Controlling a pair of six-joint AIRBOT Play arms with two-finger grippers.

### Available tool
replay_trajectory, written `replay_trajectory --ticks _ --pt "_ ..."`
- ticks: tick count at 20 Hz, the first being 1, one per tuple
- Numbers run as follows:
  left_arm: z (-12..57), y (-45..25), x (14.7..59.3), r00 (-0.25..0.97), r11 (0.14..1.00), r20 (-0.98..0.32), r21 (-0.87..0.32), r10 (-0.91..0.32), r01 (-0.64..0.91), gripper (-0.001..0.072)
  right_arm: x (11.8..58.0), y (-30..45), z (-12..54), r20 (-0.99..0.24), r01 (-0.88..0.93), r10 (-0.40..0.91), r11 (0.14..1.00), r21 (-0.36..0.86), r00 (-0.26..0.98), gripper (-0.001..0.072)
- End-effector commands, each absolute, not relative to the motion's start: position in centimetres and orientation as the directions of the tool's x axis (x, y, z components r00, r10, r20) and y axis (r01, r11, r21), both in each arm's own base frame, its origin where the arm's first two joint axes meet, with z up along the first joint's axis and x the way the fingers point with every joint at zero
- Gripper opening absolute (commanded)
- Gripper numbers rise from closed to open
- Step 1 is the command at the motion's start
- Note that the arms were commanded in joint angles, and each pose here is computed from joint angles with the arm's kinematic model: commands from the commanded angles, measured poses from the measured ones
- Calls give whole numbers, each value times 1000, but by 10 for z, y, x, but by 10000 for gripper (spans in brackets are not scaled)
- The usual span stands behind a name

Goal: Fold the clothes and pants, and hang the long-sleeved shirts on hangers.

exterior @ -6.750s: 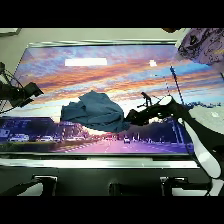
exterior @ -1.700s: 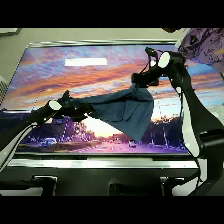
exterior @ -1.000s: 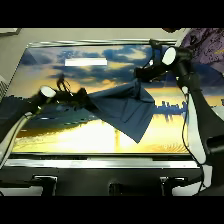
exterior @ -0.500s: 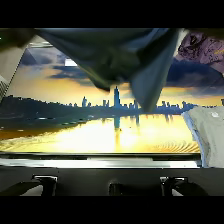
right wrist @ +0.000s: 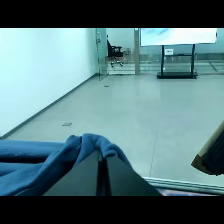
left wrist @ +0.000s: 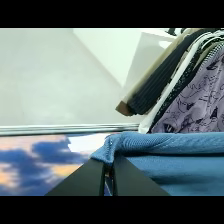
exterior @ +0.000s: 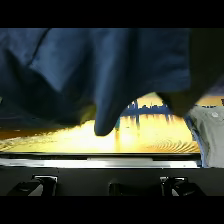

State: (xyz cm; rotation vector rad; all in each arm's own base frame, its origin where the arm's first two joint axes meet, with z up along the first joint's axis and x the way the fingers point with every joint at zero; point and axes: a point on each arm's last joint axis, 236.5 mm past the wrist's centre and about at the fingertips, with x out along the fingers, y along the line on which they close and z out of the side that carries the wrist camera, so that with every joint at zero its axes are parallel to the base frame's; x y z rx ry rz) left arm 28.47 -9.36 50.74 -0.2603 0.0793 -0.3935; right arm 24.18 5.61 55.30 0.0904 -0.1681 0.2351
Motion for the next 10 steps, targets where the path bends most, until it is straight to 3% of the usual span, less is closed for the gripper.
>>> replay_trajectory --ticks 1,5,10 --pt "490 -82 292 937 915 -92 -267 -338 303 16 273 67 526 69 -250 245 964 93 967 32" --pt "397 -84 363 876 919 -344 -322 -339 230 16 388 120 417 -263 -311 355 930 195 897 32" --pt "189 -82 448 619 928 -718 -369 -317 47 16 520 176 193 -645 -247 423 904 349 636 32"
